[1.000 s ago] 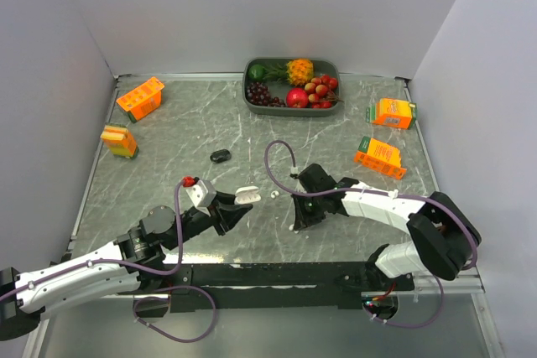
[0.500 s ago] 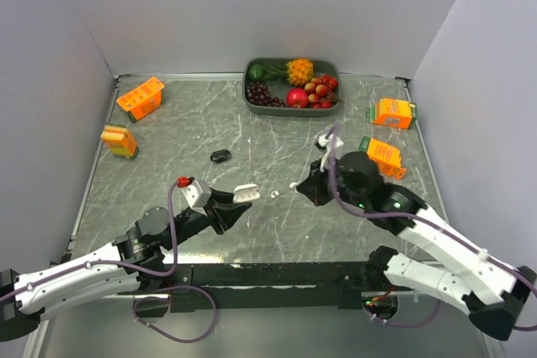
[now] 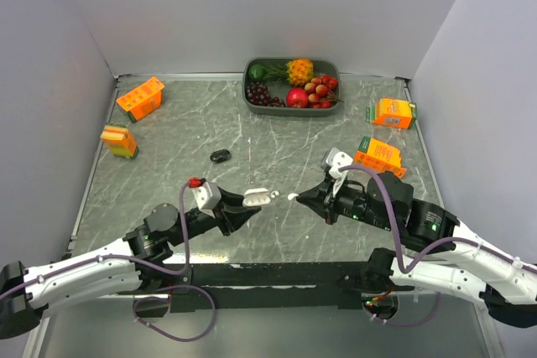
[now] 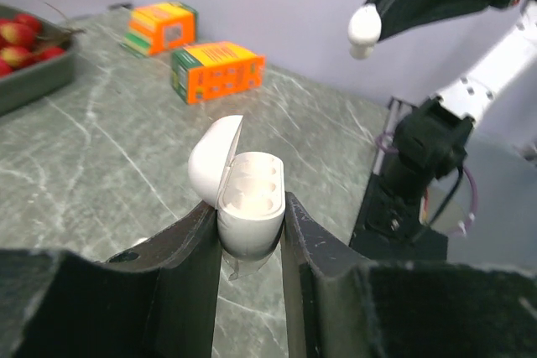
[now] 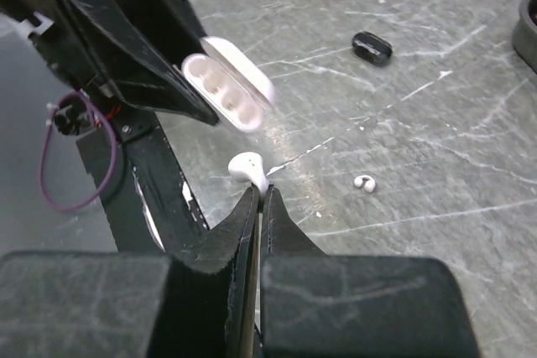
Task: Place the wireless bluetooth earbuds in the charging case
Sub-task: Place the earbud in the charging case.
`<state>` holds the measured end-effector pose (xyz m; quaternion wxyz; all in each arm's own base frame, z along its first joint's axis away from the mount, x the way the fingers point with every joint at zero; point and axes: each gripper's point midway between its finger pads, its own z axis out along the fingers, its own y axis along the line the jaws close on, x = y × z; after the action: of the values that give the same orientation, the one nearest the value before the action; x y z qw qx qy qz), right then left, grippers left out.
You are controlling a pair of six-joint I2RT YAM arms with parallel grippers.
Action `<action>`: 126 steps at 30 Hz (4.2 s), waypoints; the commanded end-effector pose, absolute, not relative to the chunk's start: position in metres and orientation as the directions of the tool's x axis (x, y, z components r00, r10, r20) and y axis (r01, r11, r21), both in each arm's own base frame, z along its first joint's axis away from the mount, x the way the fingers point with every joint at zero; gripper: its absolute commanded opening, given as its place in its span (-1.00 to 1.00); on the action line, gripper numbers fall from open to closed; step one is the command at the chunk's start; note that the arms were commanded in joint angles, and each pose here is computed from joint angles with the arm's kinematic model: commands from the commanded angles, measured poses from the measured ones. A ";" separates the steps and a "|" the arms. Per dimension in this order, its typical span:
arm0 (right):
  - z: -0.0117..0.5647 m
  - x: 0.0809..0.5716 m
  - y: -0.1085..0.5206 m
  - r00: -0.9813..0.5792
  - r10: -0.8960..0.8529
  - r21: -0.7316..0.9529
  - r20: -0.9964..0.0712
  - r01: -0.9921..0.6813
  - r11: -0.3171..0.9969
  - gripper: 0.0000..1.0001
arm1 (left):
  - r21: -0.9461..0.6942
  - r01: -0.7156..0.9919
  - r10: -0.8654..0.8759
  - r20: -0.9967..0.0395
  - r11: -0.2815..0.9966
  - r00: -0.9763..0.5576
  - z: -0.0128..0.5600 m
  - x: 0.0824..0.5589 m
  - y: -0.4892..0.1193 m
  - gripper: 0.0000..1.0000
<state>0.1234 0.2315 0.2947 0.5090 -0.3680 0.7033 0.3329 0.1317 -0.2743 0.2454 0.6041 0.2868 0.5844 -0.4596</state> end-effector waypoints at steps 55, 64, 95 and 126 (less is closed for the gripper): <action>0.268 0.097 0.269 -0.017 -0.390 -0.086 -0.921 -0.965 0.247 -1.00 | -0.107 0.993 -0.223 -0.970 0.056 -0.091 0.287 0.085 -0.306 -0.98; 0.260 0.097 0.267 -0.010 -0.416 -0.105 -0.910 -0.962 0.251 -1.00 | -0.108 0.992 -0.260 -0.962 0.067 -0.087 0.296 0.086 -0.302 -0.98; 0.270 0.117 0.263 -0.023 -0.355 -0.126 -0.935 -0.913 0.389 -1.00 | -0.121 0.991 -0.292 -0.951 0.062 -0.099 0.299 0.087 -0.300 -0.98; 0.248 0.101 0.268 0.085 -0.469 -0.271 -0.879 -0.899 0.345 -1.00 | -0.125 0.987 -0.361 -0.929 0.098 -0.082 0.315 0.094 -0.295 -0.98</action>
<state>0.1042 0.2719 0.2685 0.5342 -0.5049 0.6345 0.2390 0.0992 -0.3025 0.2625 0.5354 0.3662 0.5274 -0.5487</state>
